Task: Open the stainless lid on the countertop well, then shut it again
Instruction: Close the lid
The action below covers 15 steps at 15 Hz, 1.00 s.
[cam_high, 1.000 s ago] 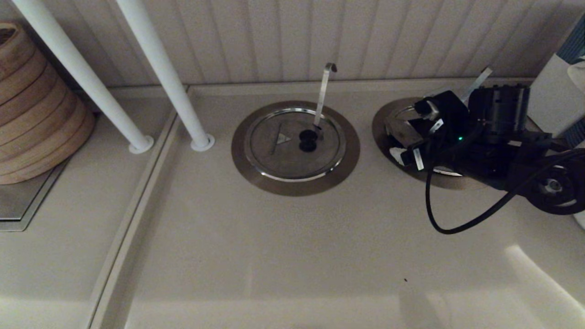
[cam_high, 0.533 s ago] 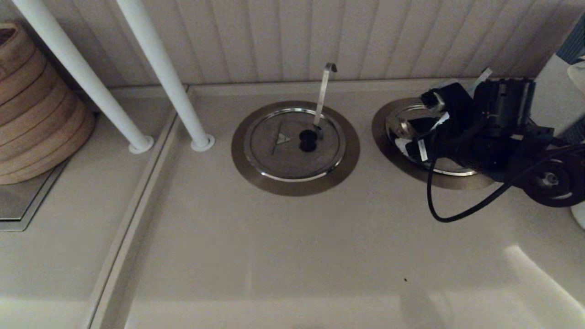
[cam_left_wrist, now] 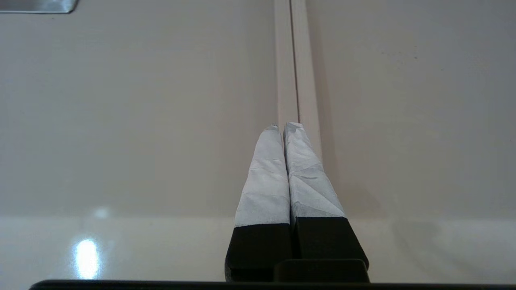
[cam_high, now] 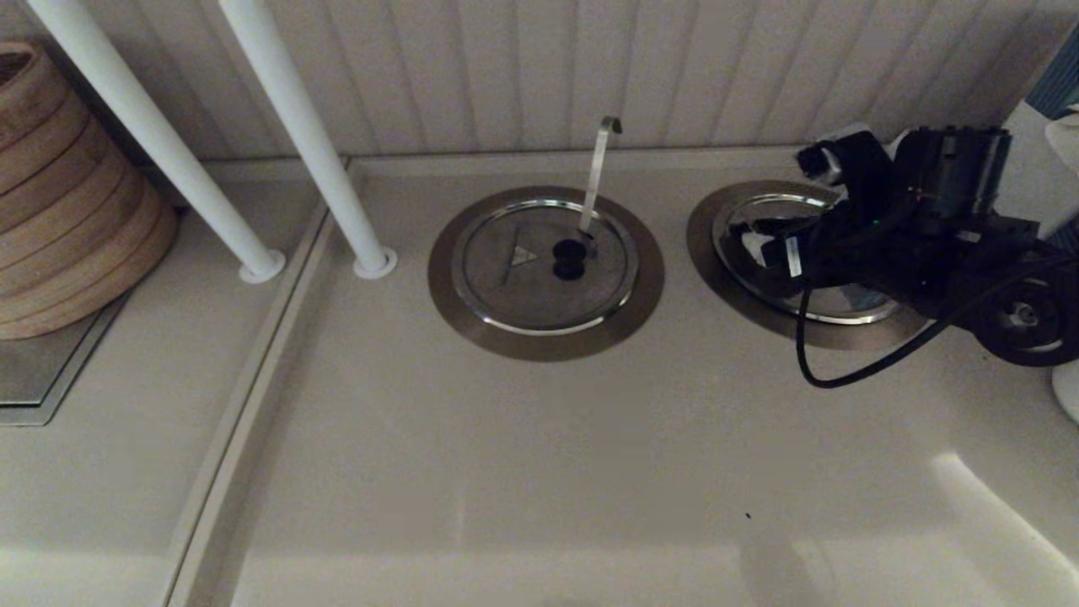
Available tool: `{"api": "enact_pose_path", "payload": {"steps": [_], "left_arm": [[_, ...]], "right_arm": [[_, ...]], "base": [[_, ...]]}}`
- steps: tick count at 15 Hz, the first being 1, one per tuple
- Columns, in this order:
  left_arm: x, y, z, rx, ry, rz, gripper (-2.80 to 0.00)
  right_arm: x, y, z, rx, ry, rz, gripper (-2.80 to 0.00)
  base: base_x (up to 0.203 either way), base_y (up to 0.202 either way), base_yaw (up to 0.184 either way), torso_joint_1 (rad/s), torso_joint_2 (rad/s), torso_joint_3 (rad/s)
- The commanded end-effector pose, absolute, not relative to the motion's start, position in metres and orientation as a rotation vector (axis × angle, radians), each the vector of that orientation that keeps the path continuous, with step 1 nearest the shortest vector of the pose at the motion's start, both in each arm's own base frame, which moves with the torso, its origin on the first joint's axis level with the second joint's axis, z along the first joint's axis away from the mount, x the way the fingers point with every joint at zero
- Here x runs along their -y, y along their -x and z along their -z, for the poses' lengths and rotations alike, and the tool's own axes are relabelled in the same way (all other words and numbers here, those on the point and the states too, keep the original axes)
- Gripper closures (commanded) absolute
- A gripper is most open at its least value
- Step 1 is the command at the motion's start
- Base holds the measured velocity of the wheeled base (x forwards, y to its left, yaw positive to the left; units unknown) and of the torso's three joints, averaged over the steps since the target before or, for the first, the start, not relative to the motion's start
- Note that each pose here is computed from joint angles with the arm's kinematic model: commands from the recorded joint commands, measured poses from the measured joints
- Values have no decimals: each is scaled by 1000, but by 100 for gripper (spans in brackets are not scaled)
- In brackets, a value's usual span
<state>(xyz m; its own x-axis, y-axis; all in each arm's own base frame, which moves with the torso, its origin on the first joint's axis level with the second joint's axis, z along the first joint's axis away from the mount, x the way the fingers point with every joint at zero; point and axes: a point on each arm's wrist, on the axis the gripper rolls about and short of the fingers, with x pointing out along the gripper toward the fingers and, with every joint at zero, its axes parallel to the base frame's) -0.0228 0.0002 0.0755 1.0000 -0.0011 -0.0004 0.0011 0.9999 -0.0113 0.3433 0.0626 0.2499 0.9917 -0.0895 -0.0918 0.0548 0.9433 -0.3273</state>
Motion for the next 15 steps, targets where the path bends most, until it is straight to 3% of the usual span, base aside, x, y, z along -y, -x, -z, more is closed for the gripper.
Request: {"api": "enact_pose_path", "payload": {"steps": [1, 15], "left_arm": [[0, 23, -76, -2, 12, 0, 0], [0, 23, -76, -2, 12, 0, 0]], "right_arm": [[-56, -342, -258, -79, 325, 99, -280], [1, -348, -293, 10, 299, 273, -280]], "base": [[0, 0, 0, 0, 0, 0], [0, 0, 0, 0, 0, 0]]}}
